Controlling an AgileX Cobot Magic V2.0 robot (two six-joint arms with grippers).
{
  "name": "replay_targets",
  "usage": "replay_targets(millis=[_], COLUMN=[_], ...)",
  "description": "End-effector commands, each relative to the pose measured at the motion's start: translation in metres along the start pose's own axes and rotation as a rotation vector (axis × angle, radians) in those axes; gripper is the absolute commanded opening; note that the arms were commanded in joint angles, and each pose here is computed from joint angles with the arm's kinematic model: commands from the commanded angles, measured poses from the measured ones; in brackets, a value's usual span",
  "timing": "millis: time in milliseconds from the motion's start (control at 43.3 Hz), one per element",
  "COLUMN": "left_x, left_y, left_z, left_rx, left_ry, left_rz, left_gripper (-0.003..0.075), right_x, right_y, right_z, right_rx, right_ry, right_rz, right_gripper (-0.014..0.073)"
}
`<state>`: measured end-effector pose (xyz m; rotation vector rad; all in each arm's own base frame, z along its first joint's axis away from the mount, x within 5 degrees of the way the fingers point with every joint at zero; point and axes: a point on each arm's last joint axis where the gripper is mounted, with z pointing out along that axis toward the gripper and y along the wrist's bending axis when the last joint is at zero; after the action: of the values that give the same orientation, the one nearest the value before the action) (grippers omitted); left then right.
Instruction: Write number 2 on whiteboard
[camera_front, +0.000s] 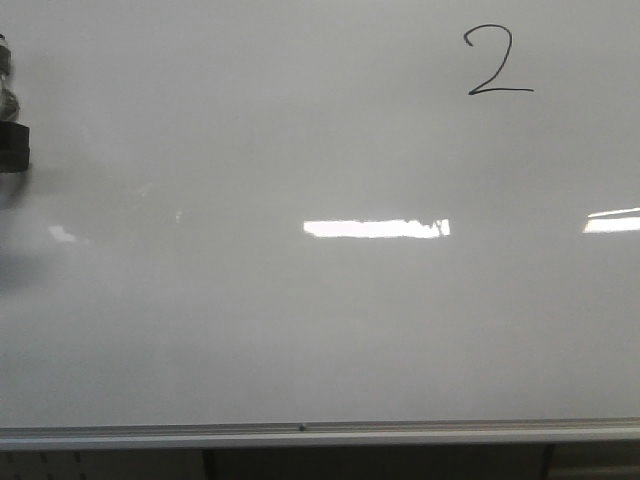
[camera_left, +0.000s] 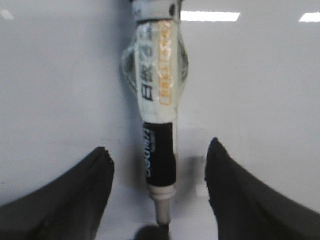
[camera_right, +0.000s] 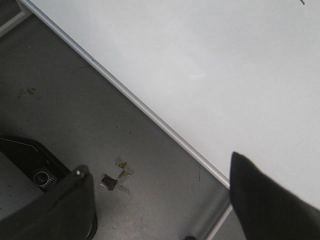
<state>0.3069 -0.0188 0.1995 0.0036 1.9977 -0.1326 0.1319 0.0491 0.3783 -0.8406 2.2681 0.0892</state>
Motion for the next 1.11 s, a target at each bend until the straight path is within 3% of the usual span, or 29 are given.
replay_targets(millis=[0,139,369,716,854,1085], left_x=[-0.037,-0.065,-0.108,-0.106,-0.101,-0.099], left_y=[-0.003,-0.002,-0.011,-0.040,-0.044,-0.039], left_z=[-0.017,-0.043,-0.114,-0.214,-0.245,-0.274], left_rx=[-0.001,-0.052,-0.101,0.018,0.090,0.109], left_ry=[-0.088,0.012,0.052,0.217,0.195,0.117], left_rz=[0.011,0.044,0.142,0.152,0.134,0.128], left_gripper=[0.0425,0.0425,0.0421,0.0421,0.0421,0.0421], right_x=[-0.008,-0.004,0.008,0.037,0.051,0.066], right_y=[-0.004,-0.003,0.001,0.012,0.018,0.024], right_z=[-0.014,-0.024,-0.047,-0.061,-0.063,-0.067], right_rx=[0.052,0.077,0.120,0.158,0.160,0.166], right_ry=[-0.095,-0.124,-0.205,-0.241,-0.249,-0.284], right_rz=[0.028,0.119,0.306,0.334,0.373,0.370], right_gripper=[0.0580,0.0580,0.0580,0.0580,0.0580,0.0580])
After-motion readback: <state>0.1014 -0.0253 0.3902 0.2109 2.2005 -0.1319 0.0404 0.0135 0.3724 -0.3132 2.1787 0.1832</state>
